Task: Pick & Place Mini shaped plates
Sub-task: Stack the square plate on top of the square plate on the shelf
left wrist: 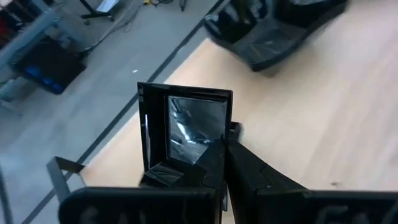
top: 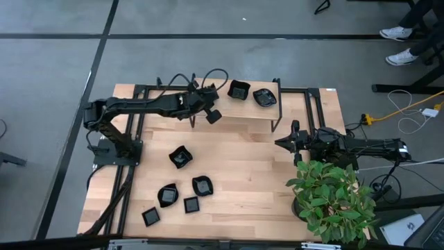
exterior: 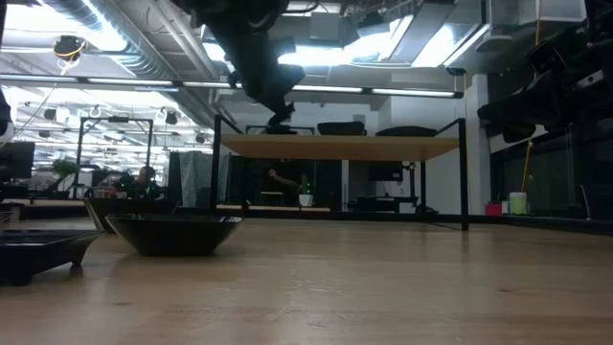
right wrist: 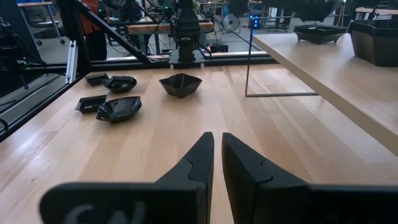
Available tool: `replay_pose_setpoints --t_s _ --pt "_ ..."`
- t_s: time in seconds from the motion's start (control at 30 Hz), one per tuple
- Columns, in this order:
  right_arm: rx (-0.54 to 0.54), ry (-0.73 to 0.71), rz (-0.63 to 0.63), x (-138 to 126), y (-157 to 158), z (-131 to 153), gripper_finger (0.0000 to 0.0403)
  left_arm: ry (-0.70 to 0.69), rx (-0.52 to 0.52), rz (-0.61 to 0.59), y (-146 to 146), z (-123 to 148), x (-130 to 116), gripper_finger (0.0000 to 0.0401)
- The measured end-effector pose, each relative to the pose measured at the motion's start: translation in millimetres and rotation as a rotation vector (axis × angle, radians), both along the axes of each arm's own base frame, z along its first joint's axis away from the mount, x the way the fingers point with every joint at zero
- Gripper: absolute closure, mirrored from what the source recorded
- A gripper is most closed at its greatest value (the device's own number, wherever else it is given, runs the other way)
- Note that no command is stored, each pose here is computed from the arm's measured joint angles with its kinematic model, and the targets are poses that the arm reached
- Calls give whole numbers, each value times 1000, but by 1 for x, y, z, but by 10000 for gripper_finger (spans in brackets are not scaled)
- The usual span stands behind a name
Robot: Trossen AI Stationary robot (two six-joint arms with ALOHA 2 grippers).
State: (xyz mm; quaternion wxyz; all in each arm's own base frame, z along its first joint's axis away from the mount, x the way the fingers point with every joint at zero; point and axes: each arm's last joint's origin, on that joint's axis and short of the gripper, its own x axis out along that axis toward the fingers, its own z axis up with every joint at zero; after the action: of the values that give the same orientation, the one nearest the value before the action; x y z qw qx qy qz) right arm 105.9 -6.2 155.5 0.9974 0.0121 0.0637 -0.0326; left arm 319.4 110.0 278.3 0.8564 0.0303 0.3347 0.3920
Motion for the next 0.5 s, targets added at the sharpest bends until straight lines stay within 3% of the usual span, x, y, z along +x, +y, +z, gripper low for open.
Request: replay_pose_setpoints --t_s 0.5 --pt "0 0 0 0 0 0 369 3 13 47 10 0 -4 397"
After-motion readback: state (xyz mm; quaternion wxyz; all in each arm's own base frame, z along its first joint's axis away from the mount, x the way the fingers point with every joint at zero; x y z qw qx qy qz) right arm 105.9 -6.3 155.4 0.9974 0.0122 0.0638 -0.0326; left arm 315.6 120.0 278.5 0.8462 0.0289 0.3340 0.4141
